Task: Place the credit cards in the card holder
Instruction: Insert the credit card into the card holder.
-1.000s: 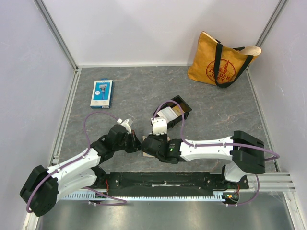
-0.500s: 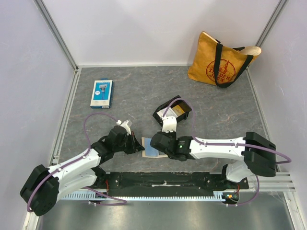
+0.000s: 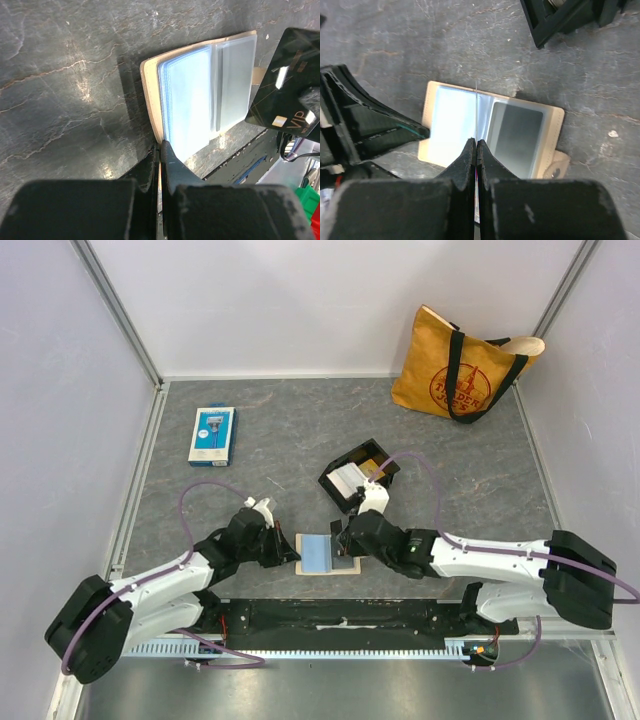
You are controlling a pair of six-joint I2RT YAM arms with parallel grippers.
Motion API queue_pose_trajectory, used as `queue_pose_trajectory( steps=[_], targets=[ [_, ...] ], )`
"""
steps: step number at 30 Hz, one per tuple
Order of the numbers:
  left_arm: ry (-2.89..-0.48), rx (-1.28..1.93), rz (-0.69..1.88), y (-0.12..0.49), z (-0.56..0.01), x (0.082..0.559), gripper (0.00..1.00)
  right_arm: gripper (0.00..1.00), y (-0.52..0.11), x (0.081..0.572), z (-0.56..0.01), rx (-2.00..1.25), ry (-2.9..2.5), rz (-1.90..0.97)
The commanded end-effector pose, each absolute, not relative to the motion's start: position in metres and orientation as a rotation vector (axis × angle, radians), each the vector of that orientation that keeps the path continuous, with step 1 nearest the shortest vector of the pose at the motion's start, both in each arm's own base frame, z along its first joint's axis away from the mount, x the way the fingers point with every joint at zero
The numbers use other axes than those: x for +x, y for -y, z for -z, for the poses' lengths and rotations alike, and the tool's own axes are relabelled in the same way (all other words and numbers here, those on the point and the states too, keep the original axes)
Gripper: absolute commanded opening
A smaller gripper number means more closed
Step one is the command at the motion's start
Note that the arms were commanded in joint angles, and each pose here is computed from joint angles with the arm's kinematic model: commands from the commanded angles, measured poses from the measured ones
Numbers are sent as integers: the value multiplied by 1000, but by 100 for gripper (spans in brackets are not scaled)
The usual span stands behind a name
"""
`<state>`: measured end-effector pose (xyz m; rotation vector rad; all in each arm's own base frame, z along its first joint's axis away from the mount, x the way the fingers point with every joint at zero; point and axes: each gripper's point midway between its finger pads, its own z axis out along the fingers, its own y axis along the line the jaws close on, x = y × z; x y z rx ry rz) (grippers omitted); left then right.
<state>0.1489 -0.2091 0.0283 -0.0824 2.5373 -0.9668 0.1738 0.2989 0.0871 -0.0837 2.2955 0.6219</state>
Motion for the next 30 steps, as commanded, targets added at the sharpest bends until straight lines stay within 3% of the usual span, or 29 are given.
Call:
queue_pose_trajectory(
  steps=[1,30],
  targets=[
    [-2492,-13,1024,217,-30,149,2,0,-323,170,-103,-26,-2277,-939],
    [-2499,-97,1061,215,-21,144,2,0,-303,162,-46,222,-2342,-1067]
  ],
)
